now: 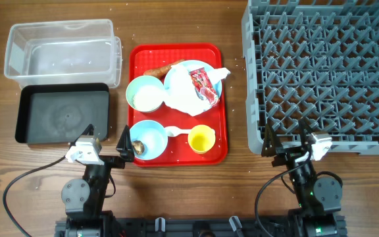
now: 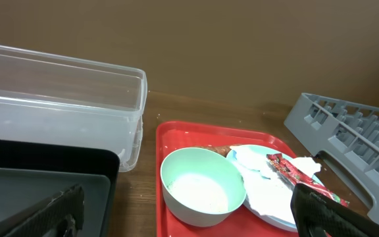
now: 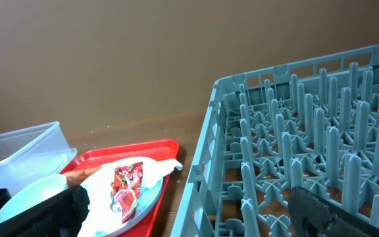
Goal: Sort waste into correct bins and load items into the dishwasher rack
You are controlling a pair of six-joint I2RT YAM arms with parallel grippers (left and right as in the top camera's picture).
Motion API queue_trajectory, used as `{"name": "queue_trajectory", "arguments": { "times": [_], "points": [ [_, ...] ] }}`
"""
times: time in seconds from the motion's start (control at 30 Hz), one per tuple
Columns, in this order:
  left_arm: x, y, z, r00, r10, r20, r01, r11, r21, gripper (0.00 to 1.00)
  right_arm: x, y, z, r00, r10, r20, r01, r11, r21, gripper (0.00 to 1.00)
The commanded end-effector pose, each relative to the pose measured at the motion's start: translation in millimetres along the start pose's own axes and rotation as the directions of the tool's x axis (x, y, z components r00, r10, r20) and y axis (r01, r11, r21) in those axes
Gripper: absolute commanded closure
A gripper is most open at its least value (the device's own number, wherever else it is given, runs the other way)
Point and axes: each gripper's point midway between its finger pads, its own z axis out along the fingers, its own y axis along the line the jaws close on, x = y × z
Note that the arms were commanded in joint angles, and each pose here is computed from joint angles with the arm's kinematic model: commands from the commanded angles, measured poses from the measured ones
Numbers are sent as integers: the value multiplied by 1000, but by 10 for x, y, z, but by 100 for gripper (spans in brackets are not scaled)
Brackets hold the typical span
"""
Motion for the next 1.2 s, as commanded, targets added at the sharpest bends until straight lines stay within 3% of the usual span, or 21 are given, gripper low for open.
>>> {"name": "queue_trajectory", "arguments": {
  "times": [0.0,1.03,1.17],
  "points": [
    [26,30,3,1000,-11,-3,11,1000,-11,0,-1,3,1,1000,14,1,-14,1000,-4,0],
    [19,42,3,1000,-10,0,10,1000,-18,0,-29,12,1,1000,14,12,-14,1000,-8,0],
    [21,40,3,1000,-11,-1,11,1000,-17,0,-38,15,1,996,84,15,-84,996,-10,0]
  ]
}}
